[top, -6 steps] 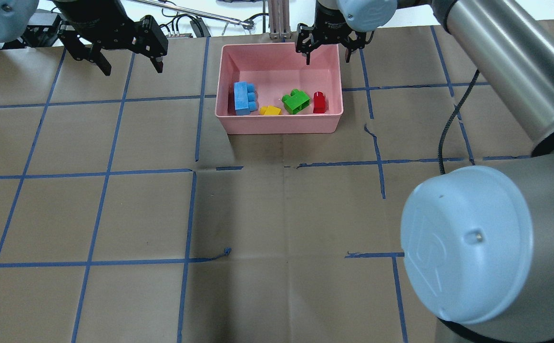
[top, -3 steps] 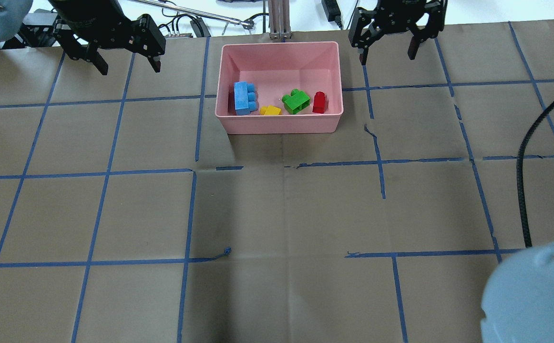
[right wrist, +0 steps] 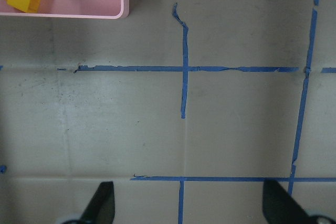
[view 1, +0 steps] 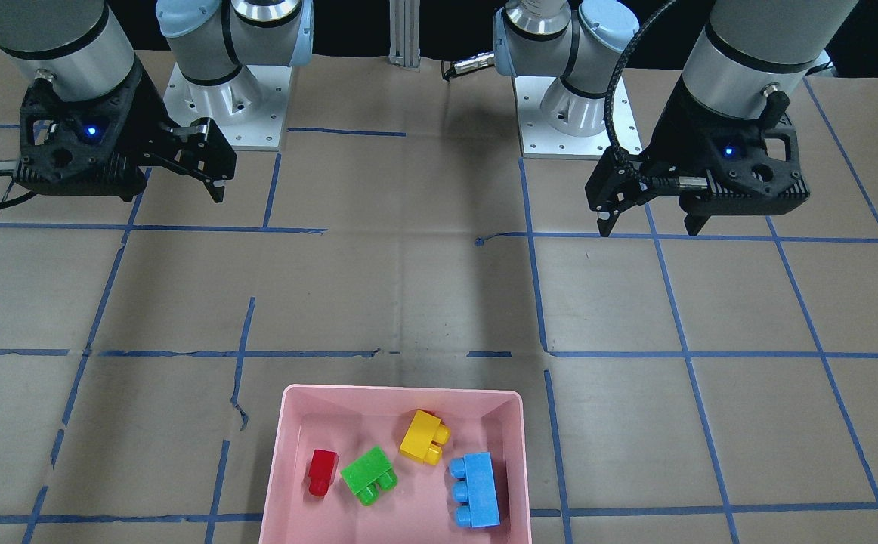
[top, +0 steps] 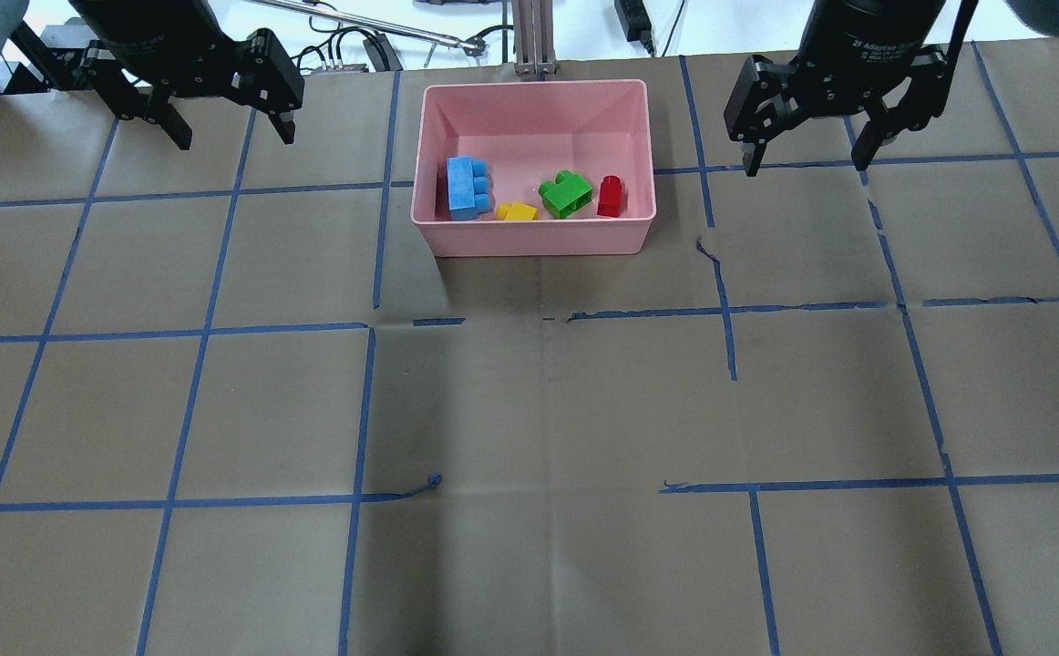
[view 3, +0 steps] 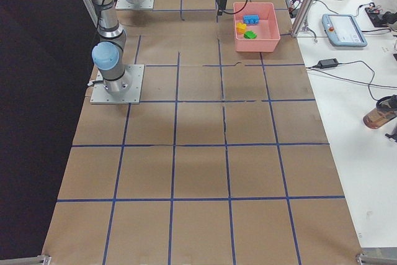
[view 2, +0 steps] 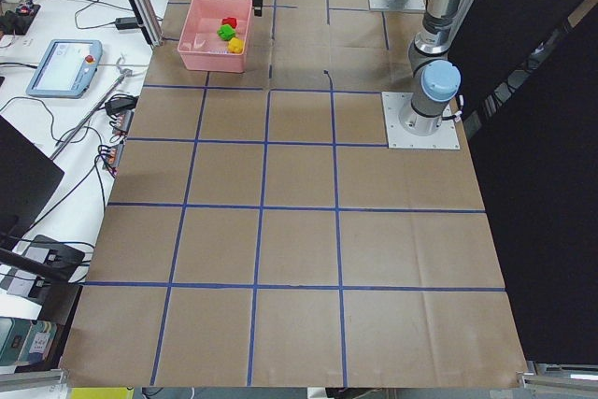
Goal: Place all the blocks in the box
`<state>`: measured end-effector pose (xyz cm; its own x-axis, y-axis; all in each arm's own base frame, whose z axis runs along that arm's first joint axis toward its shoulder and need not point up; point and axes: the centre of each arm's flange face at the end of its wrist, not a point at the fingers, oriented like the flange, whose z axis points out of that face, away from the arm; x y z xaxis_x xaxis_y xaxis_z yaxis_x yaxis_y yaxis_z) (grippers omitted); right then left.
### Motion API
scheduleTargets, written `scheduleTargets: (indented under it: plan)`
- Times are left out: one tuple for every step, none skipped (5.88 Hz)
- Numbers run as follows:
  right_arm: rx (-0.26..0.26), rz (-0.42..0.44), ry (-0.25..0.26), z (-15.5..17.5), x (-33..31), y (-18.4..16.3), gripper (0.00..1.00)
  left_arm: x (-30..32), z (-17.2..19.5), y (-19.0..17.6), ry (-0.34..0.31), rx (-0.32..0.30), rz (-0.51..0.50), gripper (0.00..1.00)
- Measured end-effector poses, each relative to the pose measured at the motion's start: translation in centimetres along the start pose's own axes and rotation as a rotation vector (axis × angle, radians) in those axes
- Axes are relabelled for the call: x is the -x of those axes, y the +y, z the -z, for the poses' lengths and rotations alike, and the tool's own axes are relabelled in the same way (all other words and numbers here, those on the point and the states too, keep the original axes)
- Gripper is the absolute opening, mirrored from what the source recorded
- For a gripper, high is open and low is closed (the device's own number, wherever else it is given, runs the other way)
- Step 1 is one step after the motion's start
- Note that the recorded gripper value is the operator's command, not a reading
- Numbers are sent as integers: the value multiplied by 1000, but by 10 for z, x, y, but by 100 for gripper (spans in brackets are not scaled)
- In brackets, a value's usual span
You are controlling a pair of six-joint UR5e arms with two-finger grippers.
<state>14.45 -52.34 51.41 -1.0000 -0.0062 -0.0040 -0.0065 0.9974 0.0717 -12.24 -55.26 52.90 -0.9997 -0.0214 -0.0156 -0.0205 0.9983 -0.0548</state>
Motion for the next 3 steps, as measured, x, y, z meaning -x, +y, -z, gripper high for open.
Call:
scheduleTargets:
  plan:
    - [3,-6,0,-2,0,2,99,0,0,0,0,1,1,100]
    - [4,-7,0,-3,1,2,99,0,0,0,0,1,1,100]
    - [4,-7,0,-4,1,2,99,0,0,0,0,1,1,100]
